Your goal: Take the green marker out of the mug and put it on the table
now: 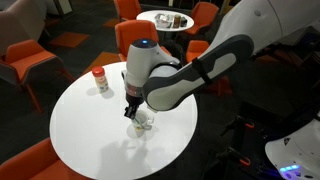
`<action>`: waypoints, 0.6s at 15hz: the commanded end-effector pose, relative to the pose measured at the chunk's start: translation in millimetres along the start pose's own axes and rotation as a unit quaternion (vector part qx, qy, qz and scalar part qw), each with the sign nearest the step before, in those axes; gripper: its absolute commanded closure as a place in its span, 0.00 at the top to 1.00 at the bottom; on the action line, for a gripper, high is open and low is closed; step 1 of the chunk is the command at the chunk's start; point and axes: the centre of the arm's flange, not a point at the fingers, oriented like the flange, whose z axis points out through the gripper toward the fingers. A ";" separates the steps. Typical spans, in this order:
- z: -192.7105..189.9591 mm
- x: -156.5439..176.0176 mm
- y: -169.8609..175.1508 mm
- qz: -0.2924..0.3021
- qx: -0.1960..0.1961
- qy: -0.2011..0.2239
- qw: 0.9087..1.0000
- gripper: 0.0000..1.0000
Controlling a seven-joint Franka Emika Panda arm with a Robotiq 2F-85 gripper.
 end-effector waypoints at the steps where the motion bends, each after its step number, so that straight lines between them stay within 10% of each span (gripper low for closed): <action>1: 13.1 -0.9 -7.2 -0.080 0.024 -0.018 0.996 0.00; 9: 85.3 -21.7 -56.6 -0.233 -0.008 -0.096 0.968 0.00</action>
